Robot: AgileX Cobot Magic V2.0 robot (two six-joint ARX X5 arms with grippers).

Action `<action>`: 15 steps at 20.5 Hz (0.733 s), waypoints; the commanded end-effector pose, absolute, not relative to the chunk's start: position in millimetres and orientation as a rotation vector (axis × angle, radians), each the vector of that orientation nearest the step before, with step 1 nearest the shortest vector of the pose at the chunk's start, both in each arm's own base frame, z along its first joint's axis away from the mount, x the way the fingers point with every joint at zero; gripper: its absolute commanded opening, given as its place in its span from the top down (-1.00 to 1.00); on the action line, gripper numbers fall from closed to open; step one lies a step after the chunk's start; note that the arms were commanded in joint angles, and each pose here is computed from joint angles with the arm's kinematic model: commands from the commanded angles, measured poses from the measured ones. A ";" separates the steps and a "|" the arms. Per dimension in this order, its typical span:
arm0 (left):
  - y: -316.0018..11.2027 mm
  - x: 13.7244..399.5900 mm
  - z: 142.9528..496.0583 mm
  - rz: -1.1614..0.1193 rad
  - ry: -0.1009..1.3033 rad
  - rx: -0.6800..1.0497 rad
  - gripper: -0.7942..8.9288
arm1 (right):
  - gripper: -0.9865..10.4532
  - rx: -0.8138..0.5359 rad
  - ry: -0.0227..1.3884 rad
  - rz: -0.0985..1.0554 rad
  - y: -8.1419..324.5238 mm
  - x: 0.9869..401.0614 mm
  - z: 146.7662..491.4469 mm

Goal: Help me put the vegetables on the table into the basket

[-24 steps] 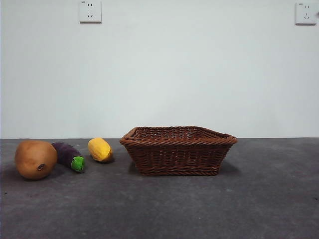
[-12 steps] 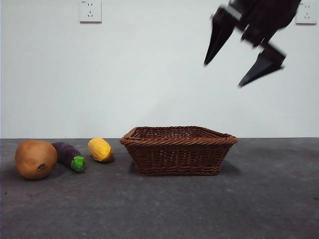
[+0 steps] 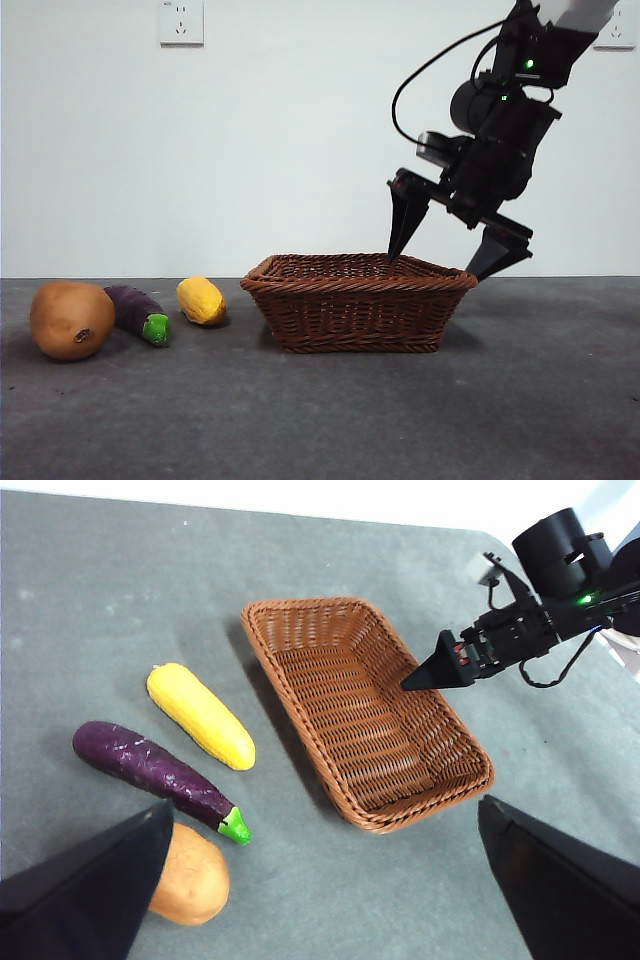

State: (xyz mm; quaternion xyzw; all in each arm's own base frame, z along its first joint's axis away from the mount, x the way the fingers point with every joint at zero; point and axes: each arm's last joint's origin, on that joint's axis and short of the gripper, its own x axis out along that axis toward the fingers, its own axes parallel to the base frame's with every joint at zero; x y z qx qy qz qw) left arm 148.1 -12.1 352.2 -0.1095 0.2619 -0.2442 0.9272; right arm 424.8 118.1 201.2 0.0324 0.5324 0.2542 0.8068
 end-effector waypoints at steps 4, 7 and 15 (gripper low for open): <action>-12.4 156.8 348.7 -0.506 0.560 -0.227 -0.54 | 0.58 0.056 1.140 0.536 123.7 431.4 184.9; -12.4 158.9 347.5 -0.505 0.569 -0.230 -0.54 | 0.73 0.054 1.133 0.539 125.7 431.5 185.2; -12.4 158.9 347.3 -0.504 0.572 -0.230 -0.54 | 0.85 0.105 1.126 0.521 126.2 432.6 191.5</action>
